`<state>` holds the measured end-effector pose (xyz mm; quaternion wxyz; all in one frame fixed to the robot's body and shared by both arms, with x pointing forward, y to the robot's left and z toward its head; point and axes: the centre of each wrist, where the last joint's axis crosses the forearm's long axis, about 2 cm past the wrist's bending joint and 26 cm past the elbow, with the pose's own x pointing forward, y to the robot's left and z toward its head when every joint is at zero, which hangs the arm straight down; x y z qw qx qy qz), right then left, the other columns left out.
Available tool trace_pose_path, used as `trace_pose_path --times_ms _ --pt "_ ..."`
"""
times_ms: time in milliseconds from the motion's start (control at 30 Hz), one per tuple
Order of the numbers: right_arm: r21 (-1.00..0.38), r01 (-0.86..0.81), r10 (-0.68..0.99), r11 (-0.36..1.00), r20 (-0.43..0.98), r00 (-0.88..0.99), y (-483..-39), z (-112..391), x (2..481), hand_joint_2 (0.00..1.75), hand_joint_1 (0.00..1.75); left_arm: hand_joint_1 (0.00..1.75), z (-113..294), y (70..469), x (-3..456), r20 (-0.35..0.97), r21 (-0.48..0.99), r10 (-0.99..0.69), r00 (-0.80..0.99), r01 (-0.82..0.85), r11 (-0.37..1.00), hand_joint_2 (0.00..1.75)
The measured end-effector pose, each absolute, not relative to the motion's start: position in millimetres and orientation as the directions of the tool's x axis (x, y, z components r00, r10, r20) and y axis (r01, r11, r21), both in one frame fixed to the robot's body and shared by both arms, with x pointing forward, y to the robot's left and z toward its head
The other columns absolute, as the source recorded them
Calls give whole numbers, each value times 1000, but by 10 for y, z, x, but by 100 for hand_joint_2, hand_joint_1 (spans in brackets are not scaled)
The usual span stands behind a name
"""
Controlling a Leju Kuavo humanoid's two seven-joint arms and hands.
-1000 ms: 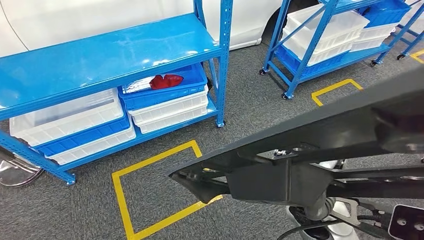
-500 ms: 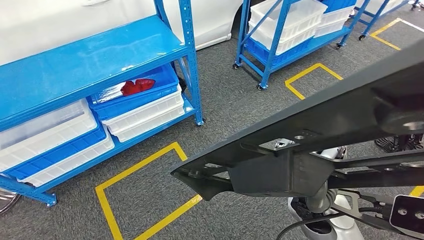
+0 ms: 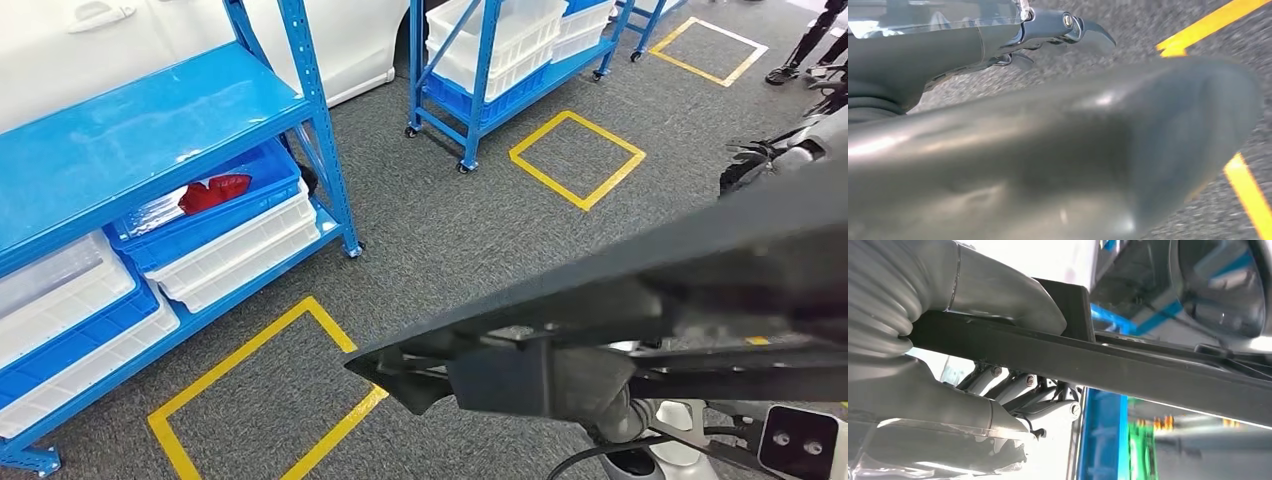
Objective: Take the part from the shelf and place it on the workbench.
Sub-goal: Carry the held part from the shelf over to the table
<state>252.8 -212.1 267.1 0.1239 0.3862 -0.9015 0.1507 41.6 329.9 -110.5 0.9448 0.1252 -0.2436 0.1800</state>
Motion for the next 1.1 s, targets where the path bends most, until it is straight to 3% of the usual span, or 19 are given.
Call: trace_pose_path --times_ms 200,400,600,1100 --pt "-176 -742 -670 647 335 -663 -2063 2664 2512 175 175 0 -1108 3303 379 512 151 302 804 -431 890 0" --pt "-136 -670 -610 730 314 -728 -2066 2705 2530 175 175 0 -1098 3384 418 502 168 304 809 -436 884 0" --pt "-153 -696 -633 702 314 -707 -2105 2704 2527 175 175 0 -1091 3463 414 501 188 299 813 -439 879 0" --pt "-126 -635 -589 763 272 -761 -2134 2782 2442 175 175 0 -1107 3254 431 481 128 304 822 -409 903 0"
